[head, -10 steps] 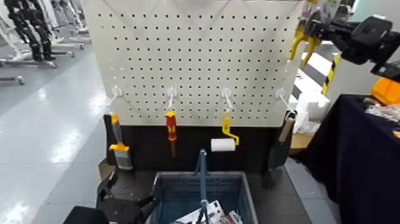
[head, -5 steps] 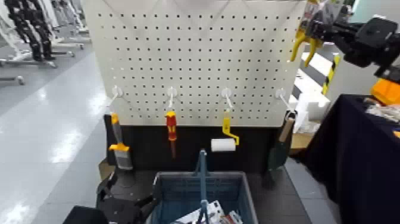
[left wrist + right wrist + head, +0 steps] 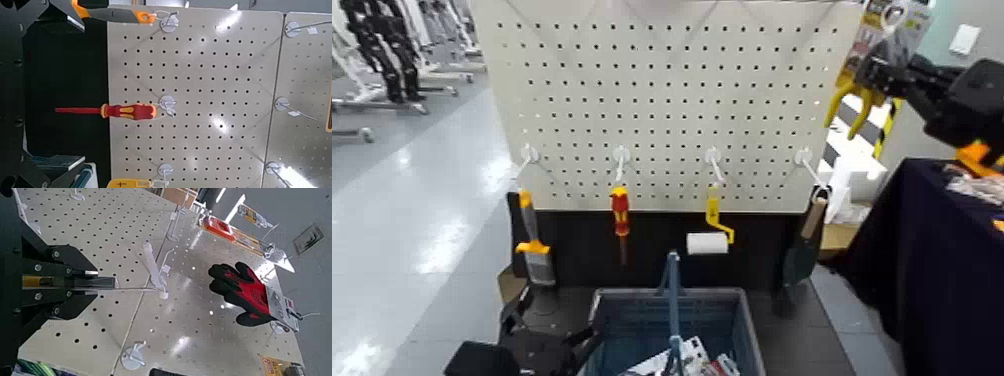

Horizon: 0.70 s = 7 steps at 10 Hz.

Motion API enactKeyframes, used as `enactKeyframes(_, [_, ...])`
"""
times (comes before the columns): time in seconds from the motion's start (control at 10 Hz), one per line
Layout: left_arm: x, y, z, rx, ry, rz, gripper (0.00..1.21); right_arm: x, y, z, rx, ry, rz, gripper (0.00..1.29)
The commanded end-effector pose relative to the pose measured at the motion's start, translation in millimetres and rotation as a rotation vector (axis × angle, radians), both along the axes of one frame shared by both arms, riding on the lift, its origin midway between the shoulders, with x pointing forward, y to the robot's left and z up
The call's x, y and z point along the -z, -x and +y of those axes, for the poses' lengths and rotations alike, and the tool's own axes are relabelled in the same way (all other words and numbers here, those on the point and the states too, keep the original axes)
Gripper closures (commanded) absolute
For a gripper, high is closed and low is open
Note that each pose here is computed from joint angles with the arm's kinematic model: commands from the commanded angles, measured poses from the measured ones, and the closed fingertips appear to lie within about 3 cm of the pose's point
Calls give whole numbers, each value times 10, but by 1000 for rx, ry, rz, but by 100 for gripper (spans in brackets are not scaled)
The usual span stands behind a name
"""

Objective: Put the yellow pliers into the crate.

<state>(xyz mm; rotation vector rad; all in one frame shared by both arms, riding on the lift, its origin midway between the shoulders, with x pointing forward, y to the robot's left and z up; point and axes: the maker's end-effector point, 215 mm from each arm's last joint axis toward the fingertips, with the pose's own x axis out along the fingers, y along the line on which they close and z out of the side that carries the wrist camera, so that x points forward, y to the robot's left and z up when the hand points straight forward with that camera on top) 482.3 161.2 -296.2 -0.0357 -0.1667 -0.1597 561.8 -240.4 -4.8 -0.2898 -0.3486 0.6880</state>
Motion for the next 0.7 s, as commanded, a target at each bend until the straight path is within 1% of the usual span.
enactKeyframes(0.1, [-11, -13, -34, 8, -10, 0, 14, 487, 179, 48, -2, -94, 84, 107])
enactKeyframes(0.2, [-15, -12, -50, 8, -16, -1, 14, 695, 227, 100, -10, -133, 123, 107])
enactKeyframes(0.3, [-1, -16, -65, 9, -21, 4, 14, 921, 272, 156, -20, -157, 168, 107])
enactKeyframes(0.5, [15, -11, -73, 5, -27, 8, 14, 1372, 351, 342, -51, -212, 271, 107])
enactKeyframes(0.7, [18, -17, -70, 3, -28, 10, 14, 1788, 432, 571, -90, -265, 367, 107])
